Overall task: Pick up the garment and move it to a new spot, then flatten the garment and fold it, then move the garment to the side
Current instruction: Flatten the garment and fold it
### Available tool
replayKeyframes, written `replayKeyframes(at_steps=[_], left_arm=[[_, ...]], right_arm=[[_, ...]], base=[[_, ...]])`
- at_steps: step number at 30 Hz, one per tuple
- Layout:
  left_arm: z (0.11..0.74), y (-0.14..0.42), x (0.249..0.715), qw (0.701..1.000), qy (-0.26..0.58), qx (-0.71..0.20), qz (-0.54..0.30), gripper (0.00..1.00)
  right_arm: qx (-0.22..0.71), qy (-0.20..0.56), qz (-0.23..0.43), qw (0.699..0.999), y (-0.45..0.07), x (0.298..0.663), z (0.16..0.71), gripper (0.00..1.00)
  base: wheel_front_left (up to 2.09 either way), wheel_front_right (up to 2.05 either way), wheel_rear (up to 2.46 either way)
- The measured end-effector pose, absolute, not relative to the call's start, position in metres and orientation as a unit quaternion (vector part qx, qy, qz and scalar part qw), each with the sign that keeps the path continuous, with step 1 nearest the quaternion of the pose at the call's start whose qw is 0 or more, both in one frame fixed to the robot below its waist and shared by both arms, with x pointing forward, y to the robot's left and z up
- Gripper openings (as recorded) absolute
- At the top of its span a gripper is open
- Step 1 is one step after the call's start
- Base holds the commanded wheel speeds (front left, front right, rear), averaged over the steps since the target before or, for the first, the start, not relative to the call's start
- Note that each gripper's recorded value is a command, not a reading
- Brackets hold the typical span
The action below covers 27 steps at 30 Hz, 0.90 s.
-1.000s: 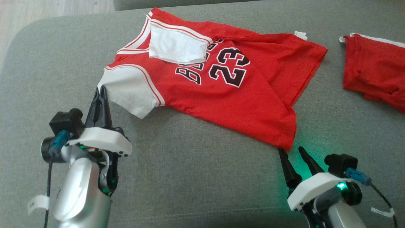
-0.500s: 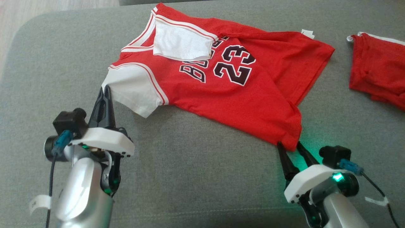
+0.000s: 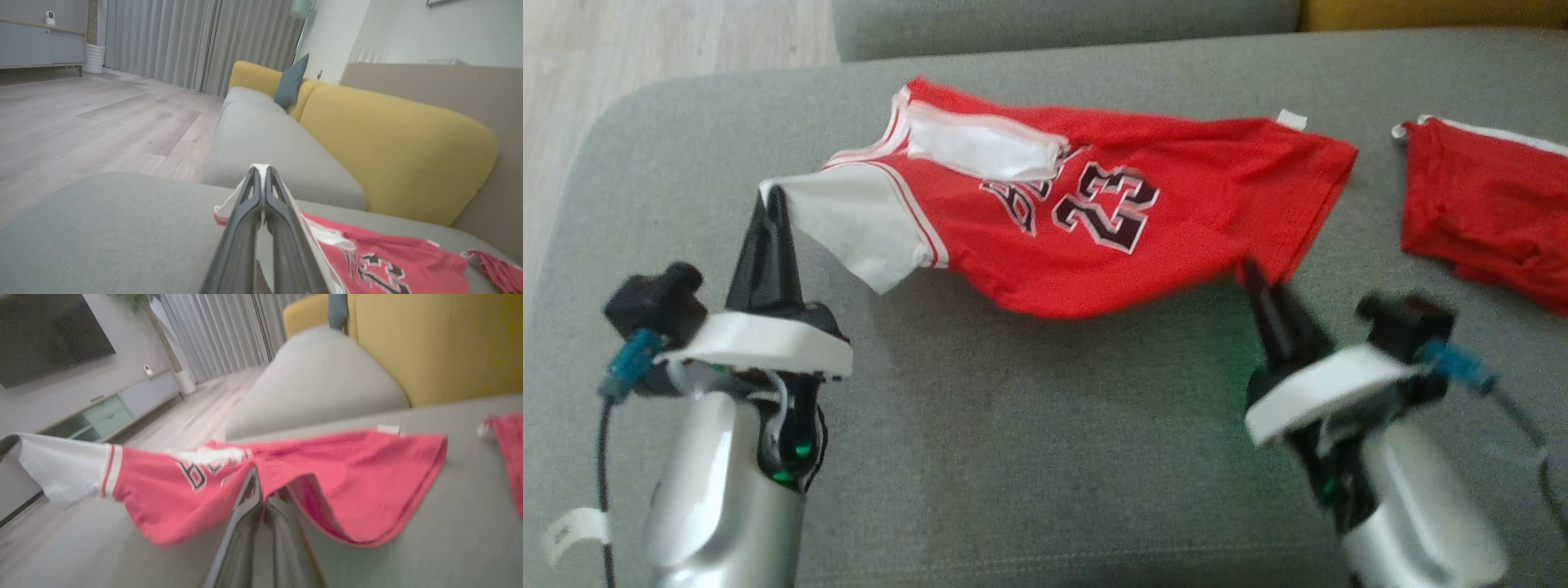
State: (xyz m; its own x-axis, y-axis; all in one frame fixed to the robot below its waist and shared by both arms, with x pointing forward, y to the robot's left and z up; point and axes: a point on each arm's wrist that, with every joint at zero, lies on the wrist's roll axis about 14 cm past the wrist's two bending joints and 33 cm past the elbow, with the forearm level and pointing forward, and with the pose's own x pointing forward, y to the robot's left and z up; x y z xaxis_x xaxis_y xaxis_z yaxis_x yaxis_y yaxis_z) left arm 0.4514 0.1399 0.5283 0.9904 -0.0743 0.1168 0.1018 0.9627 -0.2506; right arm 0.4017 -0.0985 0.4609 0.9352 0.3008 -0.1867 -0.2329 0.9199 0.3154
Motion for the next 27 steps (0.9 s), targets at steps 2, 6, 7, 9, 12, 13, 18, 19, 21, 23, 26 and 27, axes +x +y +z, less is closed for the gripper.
replayKeyframes(at_steps=[2, 6, 7, 9, 12, 13, 18, 19, 21, 23, 26, 27], left_arm=[[0.549, 0.139, 0.451, 0.985, -0.081, -0.146, -0.050, 0.00], [0.625, 0.136, 0.449, 0.963, -0.181, -0.189, -0.070, 0.00], [0.644, 0.135, 0.448, 0.956, -0.204, -0.198, -0.076, 0.00], [0.683, 0.134, 0.442, 0.940, -0.249, -0.213, -0.090, 0.00], [0.732, 0.134, 0.424, 0.917, -0.306, -0.233, -0.102, 0.00], [0.744, 0.134, 0.417, 0.911, -0.320, -0.238, -0.106, 0.00], [0.786, 0.128, 0.382, 0.888, -0.362, -0.253, -0.129, 0.00], [0.791, 0.127, 0.376, 0.886, -0.366, -0.253, -0.131, 0.00], [0.794, 0.127, 0.369, 0.885, -0.367, -0.255, -0.132, 0.00], [0.792, 0.126, 0.367, 0.888, -0.360, -0.253, -0.132, 0.00], [0.788, 0.129, 0.373, 0.897, -0.345, -0.246, -0.127, 0.00], [0.786, 0.130, 0.378, 0.901, -0.338, -0.243, -0.125, 0.00]], right_arm=[[0.136, 0.059, 0.148, 0.978, -0.100, 0.415, 0.502, 0.00], [0.113, -0.073, 0.152, 0.979, -0.123, 0.436, 0.607, 0.00], [0.112, -0.095, 0.152, 0.977, -0.126, 0.437, 0.626, 0.00], [0.103, -0.129, 0.155, 0.974, -0.130, 0.436, 0.659, 0.00], [0.092, -0.161, 0.161, 0.969, -0.133, 0.429, 0.696, 0.00], [0.090, -0.163, 0.166, 0.969, -0.131, 0.426, 0.703, 0.00], [0.113, -0.166, 0.183, 0.962, -0.126, 0.404, 0.726, 0.00], [0.116, -0.168, 0.181, 0.962, -0.128, 0.400, 0.728, 0.00], [0.118, -0.162, 0.174, 0.964, -0.133, 0.393, 0.725, 0.00], [0.124, -0.148, 0.165, 0.967, -0.137, 0.390, 0.718, 0.00], [0.121, -0.136, 0.159, 0.970, -0.139, 0.389, 0.712, 0.00], [0.120, -0.132, 0.155, 0.972, -0.141, 0.391, 0.710, 0.00]], base=[[0.00, 0.00, 0.00], [0.00, 0.00, 0.00], [0.00, 0.00, 0.00], [0.00, 0.00, 0.00], [0.00, 0.00, 0.00], [0.00, 0.00, 0.00], [0.00, 0.00, 0.00], [0.00, 0.00, 0.00], [0.00, 0.00, 0.00], [0.00, 0.00, 0.00], [0.00, 0.00, 0.00], [0.00, 0.00, 0.00]])
